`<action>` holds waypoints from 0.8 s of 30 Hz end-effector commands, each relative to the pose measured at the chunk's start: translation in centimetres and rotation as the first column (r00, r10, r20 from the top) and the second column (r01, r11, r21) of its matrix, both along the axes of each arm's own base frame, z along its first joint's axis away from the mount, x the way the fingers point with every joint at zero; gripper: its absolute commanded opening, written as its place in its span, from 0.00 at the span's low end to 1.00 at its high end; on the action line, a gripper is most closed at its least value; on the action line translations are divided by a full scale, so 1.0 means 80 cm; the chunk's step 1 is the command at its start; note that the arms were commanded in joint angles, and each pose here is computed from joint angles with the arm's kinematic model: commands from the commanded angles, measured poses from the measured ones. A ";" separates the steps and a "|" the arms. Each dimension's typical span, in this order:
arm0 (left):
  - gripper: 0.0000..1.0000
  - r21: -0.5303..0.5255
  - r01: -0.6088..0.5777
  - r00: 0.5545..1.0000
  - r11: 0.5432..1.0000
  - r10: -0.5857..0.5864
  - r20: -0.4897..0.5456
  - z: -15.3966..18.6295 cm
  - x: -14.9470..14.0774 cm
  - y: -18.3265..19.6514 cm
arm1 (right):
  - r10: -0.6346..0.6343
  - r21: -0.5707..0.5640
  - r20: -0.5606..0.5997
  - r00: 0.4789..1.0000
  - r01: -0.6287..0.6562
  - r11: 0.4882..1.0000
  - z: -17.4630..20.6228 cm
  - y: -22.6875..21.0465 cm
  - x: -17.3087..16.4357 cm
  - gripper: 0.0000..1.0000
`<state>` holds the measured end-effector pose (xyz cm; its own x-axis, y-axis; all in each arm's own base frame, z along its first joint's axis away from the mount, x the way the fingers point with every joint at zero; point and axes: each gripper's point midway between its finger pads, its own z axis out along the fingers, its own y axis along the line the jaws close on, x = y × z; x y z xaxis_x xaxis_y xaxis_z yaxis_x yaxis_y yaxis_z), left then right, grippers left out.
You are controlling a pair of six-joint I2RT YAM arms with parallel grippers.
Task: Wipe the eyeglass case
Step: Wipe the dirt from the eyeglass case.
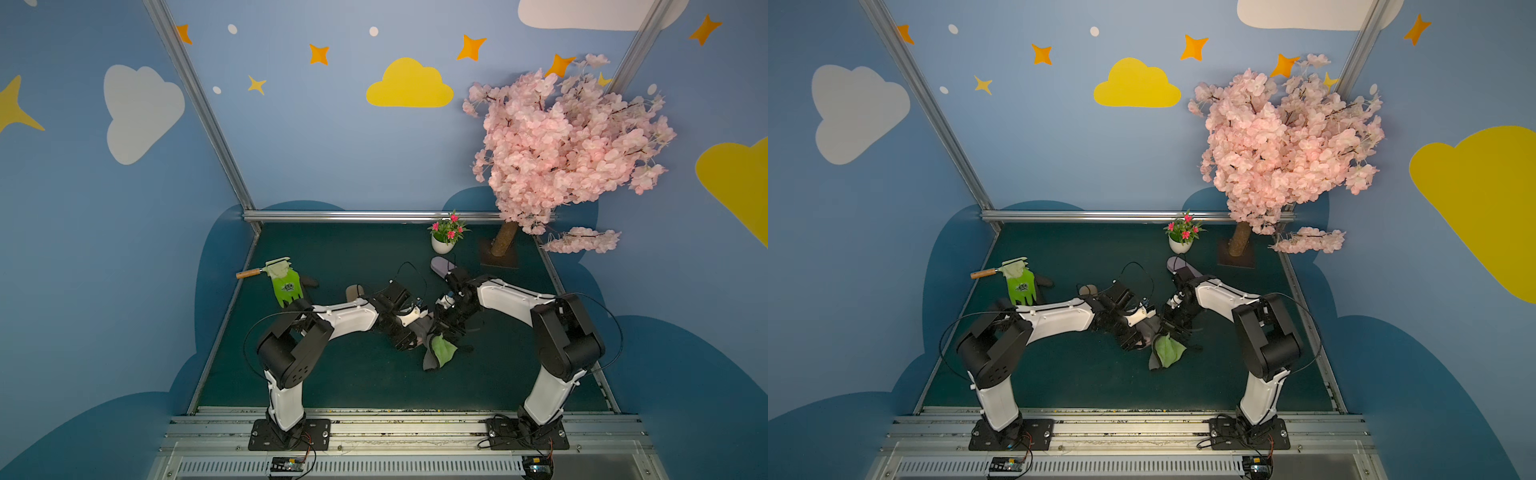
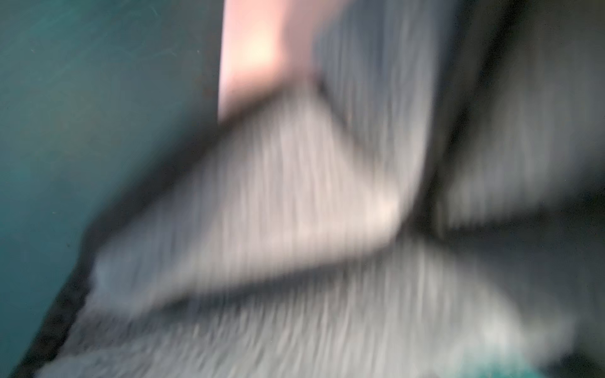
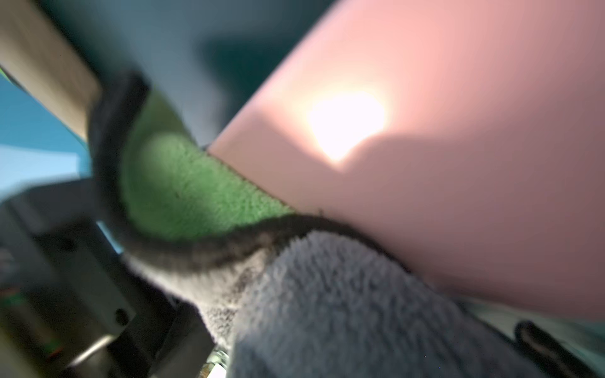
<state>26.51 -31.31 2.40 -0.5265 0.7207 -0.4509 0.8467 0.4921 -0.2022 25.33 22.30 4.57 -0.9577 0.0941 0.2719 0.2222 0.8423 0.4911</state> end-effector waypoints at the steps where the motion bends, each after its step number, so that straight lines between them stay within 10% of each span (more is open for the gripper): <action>1: 0.03 0.033 0.000 0.989 0.999 0.005 -0.146 -0.022 -0.040 0.013 | 0.002 -0.324 0.055 0.998 0.016 0.946 -0.037 -0.096 0.021 0.00; 12: 0.03 0.008 -0.175 0.833 0.985 0.152 -0.532 -0.025 -0.085 0.004 | 0.016 -0.409 0.237 0.971 0.085 0.909 0.022 -0.103 0.058 0.00; 18: 0.03 0.066 -0.234 0.807 0.970 0.232 -0.543 -0.040 -0.081 0.013 | 0.099 -0.488 0.189 0.977 0.006 0.873 0.007 -0.097 0.043 0.00; 24: 0.03 0.075 -0.238 0.801 0.968 0.239 -0.548 -0.043 -0.080 0.013 | 0.232 -0.336 0.108 0.967 -0.184 0.924 0.003 -0.004 -0.009 0.00</action>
